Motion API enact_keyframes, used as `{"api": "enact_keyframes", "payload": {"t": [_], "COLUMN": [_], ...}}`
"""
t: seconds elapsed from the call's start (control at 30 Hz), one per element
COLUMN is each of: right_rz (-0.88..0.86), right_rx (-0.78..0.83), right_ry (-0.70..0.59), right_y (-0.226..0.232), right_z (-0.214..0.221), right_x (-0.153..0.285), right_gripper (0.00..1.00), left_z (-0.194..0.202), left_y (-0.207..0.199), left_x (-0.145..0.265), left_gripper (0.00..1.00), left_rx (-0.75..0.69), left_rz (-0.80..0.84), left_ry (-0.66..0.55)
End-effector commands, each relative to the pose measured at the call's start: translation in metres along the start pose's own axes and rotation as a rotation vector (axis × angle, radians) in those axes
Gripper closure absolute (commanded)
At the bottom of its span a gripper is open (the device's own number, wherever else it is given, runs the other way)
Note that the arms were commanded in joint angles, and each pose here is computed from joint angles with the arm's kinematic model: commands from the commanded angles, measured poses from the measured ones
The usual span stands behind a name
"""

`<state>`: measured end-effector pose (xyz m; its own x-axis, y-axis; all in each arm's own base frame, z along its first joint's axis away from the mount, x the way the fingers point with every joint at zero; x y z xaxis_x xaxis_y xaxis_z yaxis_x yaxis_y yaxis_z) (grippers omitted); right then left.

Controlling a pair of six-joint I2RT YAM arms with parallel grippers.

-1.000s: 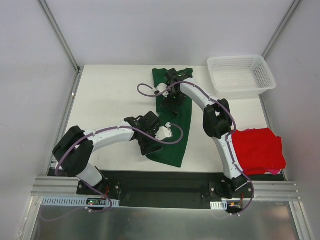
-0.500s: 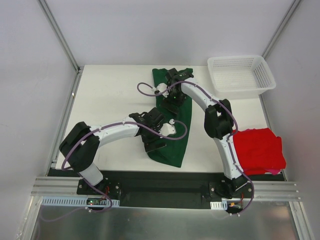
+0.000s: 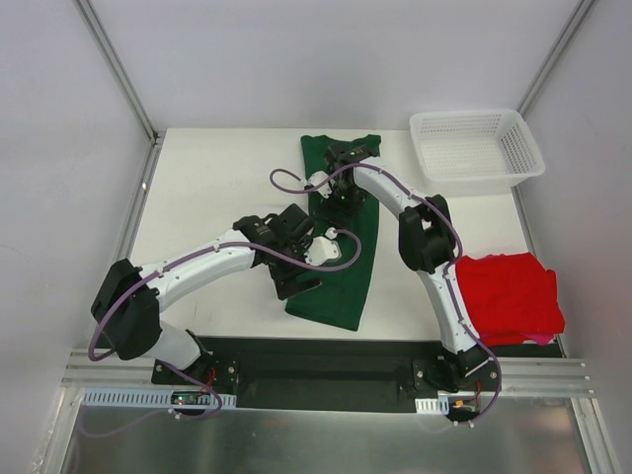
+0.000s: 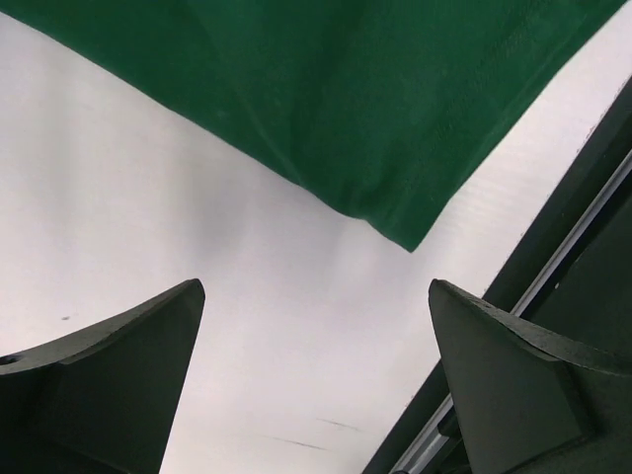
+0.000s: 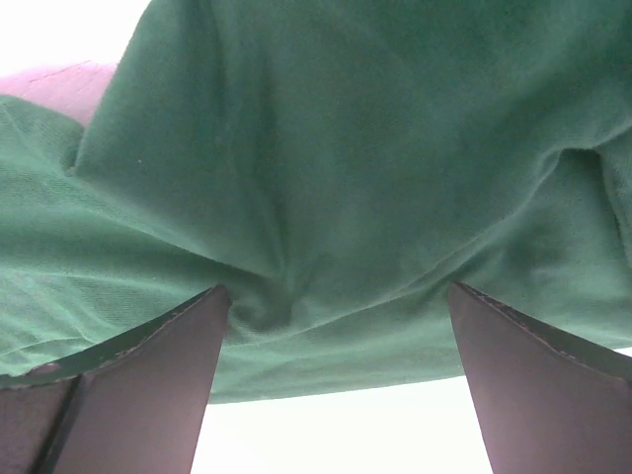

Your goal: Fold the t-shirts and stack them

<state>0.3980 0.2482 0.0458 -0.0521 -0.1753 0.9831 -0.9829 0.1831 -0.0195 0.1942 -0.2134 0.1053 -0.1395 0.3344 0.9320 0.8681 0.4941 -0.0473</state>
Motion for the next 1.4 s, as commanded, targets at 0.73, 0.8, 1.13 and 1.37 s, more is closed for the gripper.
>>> {"api": "enact_keyframes", "payload": {"t": [0.73, 0.8, 1.13, 1.37], "right_rz": [0.381, 0.399, 0.548, 0.608], "right_rx": [-0.076, -0.081, -0.044, -0.056], "right_ry": [-0.264, -0.247, -0.258, -0.289], "right_y": [-0.079, -0.088, -0.138, -0.151], "right_z": [-0.031, -0.025, -0.036, -0.041], "right_x": [0.102, 0.094, 0.077, 0.085], "right_gripper": [0.04, 0.03, 0.03, 0.04], "left_z": [-0.051, -0.057, -0.044, -0.028], "left_y": [0.026, 0.028, -0.006, -0.036], "left_x": [-0.099, -0.098, -0.083, -0.084], "left_gripper": [0.04, 0.04, 0.02, 0.02], "left_rx": [0.043, 0.053, 0.047, 0.034], "left_rz": [0.061, 0.051, 0.149, 0.212], "left_ry": [-0.052, -0.059, 0.001, 0.060]}}
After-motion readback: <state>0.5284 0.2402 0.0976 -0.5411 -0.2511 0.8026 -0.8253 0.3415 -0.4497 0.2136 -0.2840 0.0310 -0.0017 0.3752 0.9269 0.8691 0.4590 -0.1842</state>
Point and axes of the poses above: each gripper's point midway between its finger pads, its own x axis back along the fingers, its own y axis along the line the jaws close on, z = x × y, the point moved 1 cm from there along x, back along the fingers, and after that the axes turned 14 degrees about x, right-handed, at the moved point
